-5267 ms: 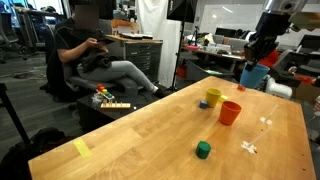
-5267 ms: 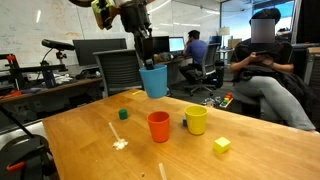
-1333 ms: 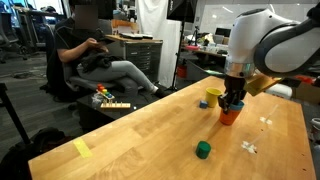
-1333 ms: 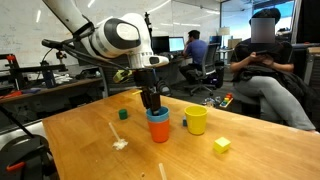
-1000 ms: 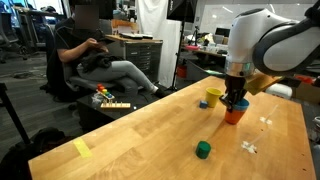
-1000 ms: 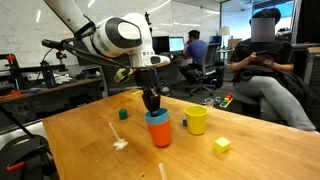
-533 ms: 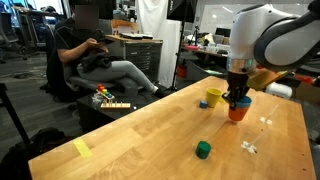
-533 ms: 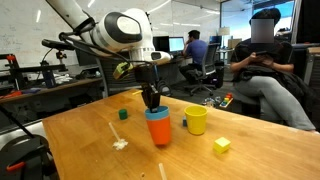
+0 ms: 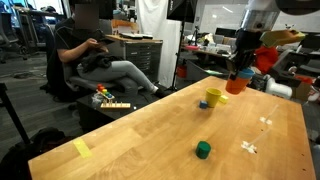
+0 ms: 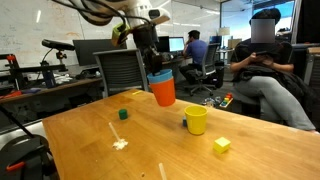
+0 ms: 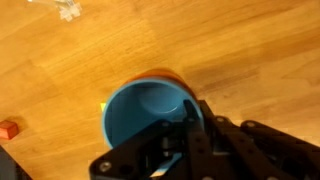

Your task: Stack the cups from back to front

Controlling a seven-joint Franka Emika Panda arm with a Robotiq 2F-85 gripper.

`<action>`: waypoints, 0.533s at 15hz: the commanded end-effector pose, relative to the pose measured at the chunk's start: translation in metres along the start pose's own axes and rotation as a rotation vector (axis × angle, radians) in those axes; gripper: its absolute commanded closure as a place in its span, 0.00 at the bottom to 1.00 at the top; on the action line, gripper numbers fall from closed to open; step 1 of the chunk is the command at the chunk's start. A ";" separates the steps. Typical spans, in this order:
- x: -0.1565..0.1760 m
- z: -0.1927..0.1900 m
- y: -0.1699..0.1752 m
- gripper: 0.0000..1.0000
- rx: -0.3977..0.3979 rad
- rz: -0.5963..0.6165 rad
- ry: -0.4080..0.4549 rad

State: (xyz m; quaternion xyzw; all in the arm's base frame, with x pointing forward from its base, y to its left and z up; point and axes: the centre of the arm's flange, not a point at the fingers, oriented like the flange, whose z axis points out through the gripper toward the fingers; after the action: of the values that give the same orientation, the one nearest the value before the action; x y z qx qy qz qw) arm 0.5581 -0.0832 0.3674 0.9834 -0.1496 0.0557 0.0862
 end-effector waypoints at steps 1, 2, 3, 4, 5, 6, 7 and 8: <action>0.031 -0.049 0.028 0.98 0.078 0.068 -0.010; 0.038 -0.058 0.035 0.98 0.092 0.088 -0.013; 0.048 -0.060 0.043 0.98 0.096 0.116 -0.020; 0.056 -0.065 0.050 0.98 0.101 0.138 -0.022; 0.066 -0.065 0.058 0.98 0.102 0.164 -0.029; 0.073 -0.068 0.064 0.98 0.102 0.183 -0.032; 0.082 -0.067 0.070 0.98 0.102 0.206 -0.037; 0.090 -0.065 0.074 0.98 0.105 0.220 -0.047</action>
State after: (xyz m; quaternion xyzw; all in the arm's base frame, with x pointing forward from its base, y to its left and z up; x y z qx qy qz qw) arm 0.5810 -0.1453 0.4436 0.9703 -0.2316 0.0607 0.0356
